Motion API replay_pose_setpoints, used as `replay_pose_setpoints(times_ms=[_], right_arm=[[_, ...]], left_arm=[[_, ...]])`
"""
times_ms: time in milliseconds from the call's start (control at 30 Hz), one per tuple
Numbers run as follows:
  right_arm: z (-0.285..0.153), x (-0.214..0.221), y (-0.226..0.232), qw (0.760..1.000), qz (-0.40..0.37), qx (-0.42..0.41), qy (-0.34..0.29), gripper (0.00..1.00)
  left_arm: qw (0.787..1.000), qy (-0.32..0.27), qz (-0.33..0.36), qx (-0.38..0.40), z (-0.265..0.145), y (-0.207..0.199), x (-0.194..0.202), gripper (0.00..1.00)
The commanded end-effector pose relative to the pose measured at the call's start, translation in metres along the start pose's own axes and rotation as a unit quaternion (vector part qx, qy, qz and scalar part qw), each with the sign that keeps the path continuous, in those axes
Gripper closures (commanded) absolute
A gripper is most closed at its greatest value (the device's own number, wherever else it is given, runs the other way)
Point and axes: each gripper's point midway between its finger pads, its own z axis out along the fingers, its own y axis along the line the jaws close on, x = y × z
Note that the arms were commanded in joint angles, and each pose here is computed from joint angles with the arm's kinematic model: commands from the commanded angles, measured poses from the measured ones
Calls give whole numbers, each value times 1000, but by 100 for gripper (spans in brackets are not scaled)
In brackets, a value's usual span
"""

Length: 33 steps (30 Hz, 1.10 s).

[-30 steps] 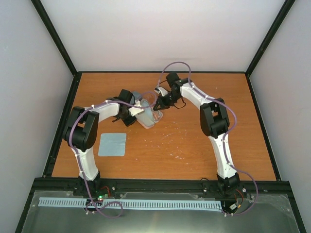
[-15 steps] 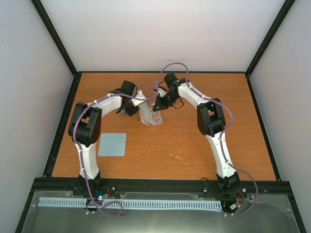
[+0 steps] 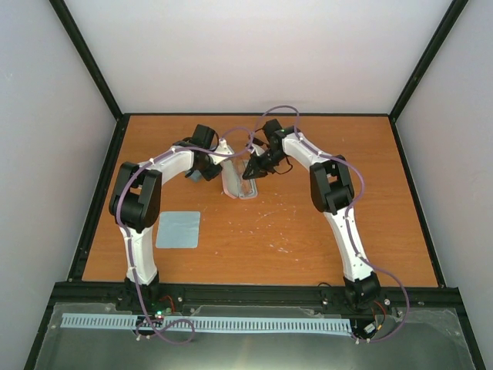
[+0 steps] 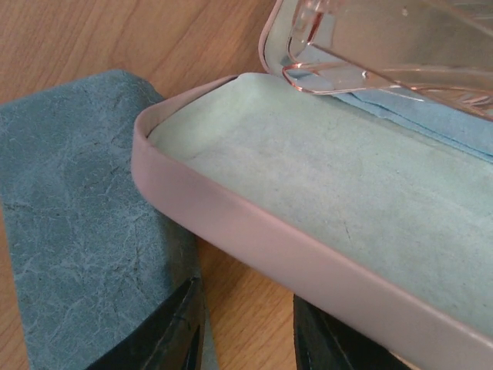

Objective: Organize the sunglasses
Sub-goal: Place the sunglasses in the sunglasses case.

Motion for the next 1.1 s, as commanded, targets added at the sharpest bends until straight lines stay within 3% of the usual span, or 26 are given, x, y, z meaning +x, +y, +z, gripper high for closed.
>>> replay_pose_setpoints(times_ms=[0,200,267,400,867,933,967,1033,1067], right_arm=[[14,9,-23,999,45,8,26,96],[17,17,-35,997,67,17,39,84],[16,21,-38,996,73,28,47,67],[8,21,-40,995,73,45,44,58],[-33,13,-50,992,79,99,15,57],[-37,10,-50,992,79,101,10,80],[-38,9,-49,992,77,101,8,83],[-37,10,-49,992,78,100,9,77],[-37,10,-48,992,80,99,11,65]], left_arm=[[1000,-15,-13,-6,-6,6,-8,68],[1000,-20,-16,-4,-6,7,-13,68],[1000,-23,-16,-5,-6,8,-16,68],[1000,-25,-14,-4,-6,8,-17,68],[999,-33,-10,-3,-7,9,-22,69],[999,-33,-11,-2,-7,9,-22,69],[999,-33,-10,-2,-7,8,-22,69],[999,-34,-10,-2,-7,9,-22,69],[999,-34,-10,-2,-8,9,-22,69]])
